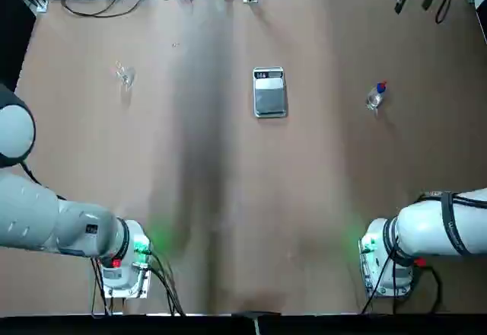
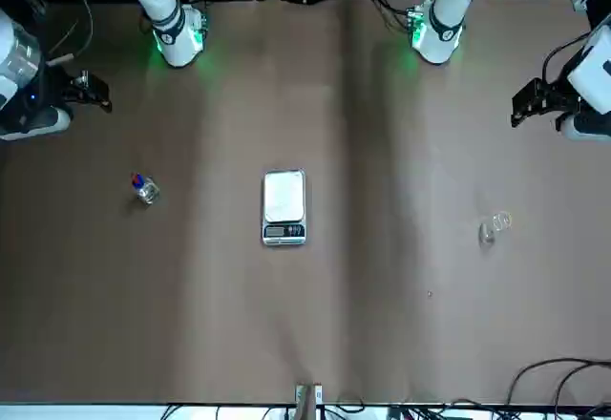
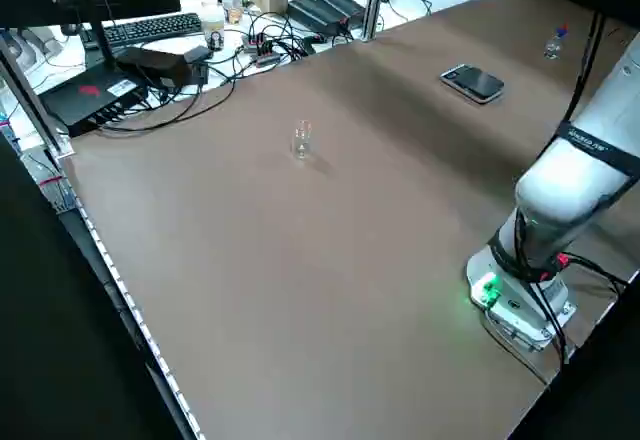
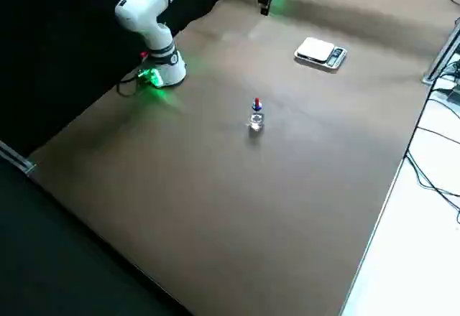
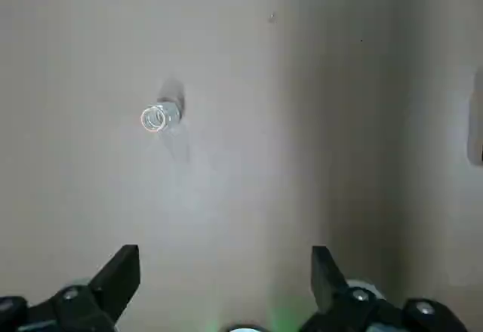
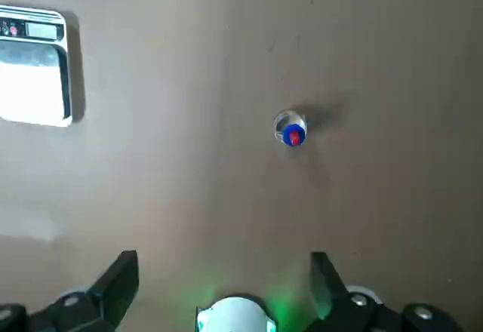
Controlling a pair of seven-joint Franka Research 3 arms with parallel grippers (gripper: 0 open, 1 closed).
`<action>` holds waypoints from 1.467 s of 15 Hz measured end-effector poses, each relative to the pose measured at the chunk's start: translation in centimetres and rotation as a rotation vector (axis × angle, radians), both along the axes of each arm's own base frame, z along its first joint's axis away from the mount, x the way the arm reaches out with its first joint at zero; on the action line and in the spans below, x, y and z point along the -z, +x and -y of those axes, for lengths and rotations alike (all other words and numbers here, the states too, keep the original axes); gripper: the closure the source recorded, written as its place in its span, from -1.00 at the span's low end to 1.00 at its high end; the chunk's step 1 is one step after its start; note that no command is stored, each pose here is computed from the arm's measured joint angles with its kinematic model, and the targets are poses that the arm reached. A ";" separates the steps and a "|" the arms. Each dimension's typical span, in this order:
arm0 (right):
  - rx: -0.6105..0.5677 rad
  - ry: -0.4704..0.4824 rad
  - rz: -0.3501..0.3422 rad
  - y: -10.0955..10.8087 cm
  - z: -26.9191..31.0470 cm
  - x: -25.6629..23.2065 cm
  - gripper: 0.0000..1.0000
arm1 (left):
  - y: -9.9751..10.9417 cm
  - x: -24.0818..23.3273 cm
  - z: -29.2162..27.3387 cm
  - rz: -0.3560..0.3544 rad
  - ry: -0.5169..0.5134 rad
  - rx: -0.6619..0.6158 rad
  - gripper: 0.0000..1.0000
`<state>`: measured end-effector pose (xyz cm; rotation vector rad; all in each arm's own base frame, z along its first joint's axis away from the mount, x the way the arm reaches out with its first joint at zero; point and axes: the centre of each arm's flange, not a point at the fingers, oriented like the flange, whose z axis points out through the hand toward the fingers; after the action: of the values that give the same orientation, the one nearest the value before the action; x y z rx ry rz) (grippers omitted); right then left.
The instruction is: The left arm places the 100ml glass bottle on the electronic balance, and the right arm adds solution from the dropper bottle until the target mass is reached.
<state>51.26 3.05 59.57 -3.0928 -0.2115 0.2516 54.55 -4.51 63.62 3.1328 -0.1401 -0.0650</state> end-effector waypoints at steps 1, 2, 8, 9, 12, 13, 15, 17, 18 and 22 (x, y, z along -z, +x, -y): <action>0.005 -0.002 -0.005 -0.1 -0.1 0.3 -1.00 | 0.0 -0.1 0.0 0.001 0.000 0.000 -1.00; 0.015 -0.004 -0.006 -0.1 -0.2 0.5 -1.00 | -0.1 -0.1 -0.1 0.002 0.000 -0.001 -1.00; 0.033 -0.007 0.004 0.0 -0.4 0.3 -1.00 | -0.3 -0.1 -1.6 -0.011 0.000 -0.026 -1.00; 0.035 -0.008 0.010 0.0 -0.4 0.0 -1.00 | -0.2 0.5 -1.6 -0.024 0.001 -0.027 -1.00; 0.039 -0.008 0.015 0.1 -0.4 -0.3 -1.00 | 1.5 3.9 -2.6 -0.070 0.005 -0.045 -1.00; 0.042 -0.008 0.013 0.1 -0.3 -0.1 -1.00 | 2.3 5.4 -3.1 -0.091 0.007 -0.057 -1.00; 0.049 -0.009 0.004 0.2 -0.1 0.3 -1.00 | 5.1 10.2 -4.5 -0.115 0.009 -0.081 -1.00; 0.060 -0.010 -0.002 0.4 0.4 0.6 -1.00 | 7.0 13.5 -5.2 -0.106 0.010 -0.087 -1.00; 0.066 -0.010 -0.004 0.5 0.7 0.8 -1.00 | 7.9 15.2 -5.8 -0.106 0.009 -0.077 -1.00; 0.084 -0.011 -0.010 0.9 1.6 1.4 -0.99 | 10.7 22.4 -9.8 -0.100 -0.001 -0.024 -1.00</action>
<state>52.21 1.48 58.17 -3.1009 -0.0799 0.2658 65.25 5.26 41.24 3.1215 -0.1022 -0.2214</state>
